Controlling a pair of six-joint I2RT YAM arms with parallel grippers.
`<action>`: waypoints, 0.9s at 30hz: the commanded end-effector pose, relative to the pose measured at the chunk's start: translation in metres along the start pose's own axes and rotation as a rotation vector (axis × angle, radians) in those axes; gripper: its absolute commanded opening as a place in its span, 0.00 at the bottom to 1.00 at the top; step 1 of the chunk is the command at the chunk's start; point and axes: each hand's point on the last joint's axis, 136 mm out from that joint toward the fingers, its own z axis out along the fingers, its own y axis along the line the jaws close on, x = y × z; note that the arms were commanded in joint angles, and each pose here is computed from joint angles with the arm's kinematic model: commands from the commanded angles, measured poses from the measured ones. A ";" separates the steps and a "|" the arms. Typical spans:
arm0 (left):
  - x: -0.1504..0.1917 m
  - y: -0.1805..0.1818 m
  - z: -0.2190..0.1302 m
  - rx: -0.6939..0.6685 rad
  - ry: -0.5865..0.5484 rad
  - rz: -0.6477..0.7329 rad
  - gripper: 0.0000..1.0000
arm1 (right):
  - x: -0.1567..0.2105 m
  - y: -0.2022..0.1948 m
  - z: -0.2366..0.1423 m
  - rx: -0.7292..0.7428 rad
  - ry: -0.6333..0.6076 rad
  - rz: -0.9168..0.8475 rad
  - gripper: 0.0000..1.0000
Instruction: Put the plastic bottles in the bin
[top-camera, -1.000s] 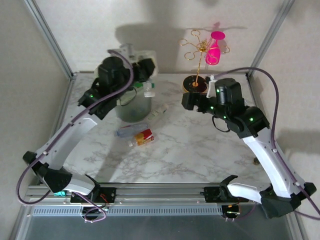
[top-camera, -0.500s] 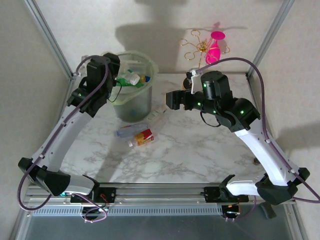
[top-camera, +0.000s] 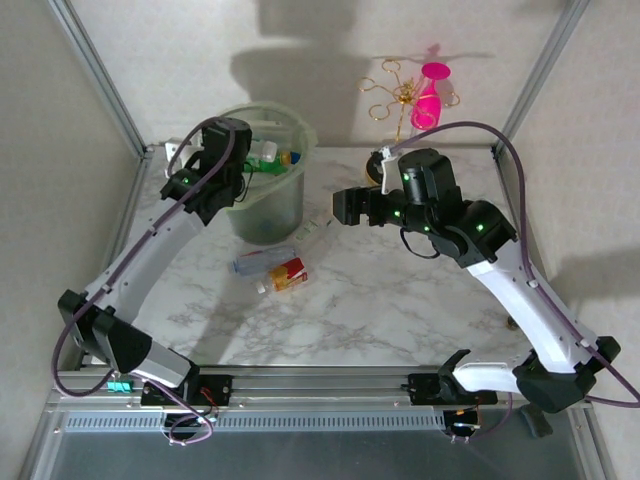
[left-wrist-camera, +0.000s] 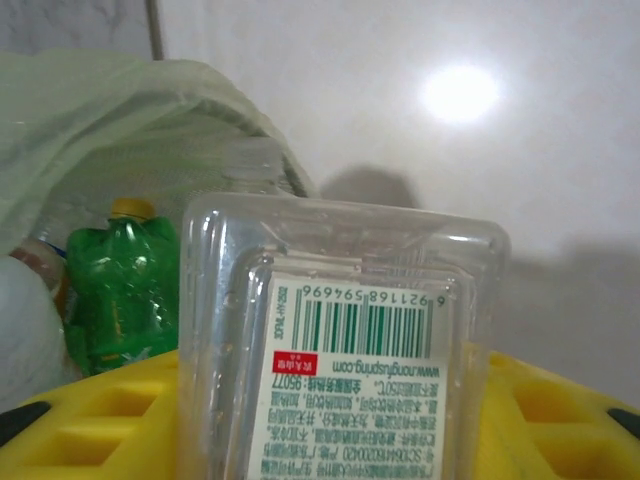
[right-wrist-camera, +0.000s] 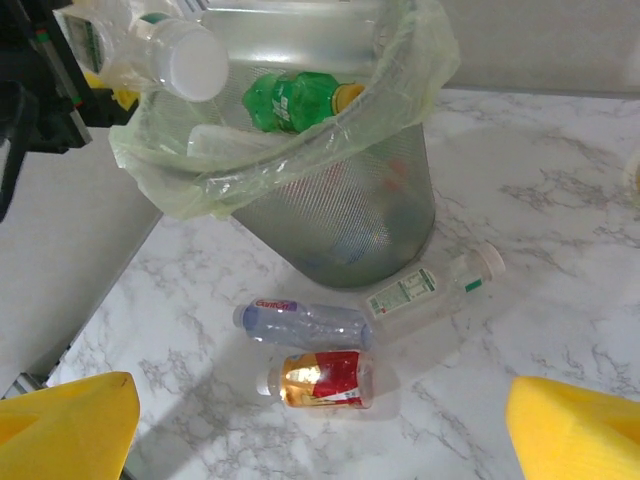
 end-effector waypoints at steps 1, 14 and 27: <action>0.001 0.010 0.008 -0.049 -0.068 -0.017 0.33 | -0.002 0.001 -0.008 0.003 -0.031 0.004 0.94; 0.020 0.022 0.035 -0.087 -0.080 0.064 0.70 | 0.005 -0.004 -0.011 0.011 -0.028 0.013 0.95; -0.021 -0.038 -0.020 0.069 -0.041 0.039 0.78 | 0.000 -0.006 -0.020 0.024 -0.059 0.040 0.96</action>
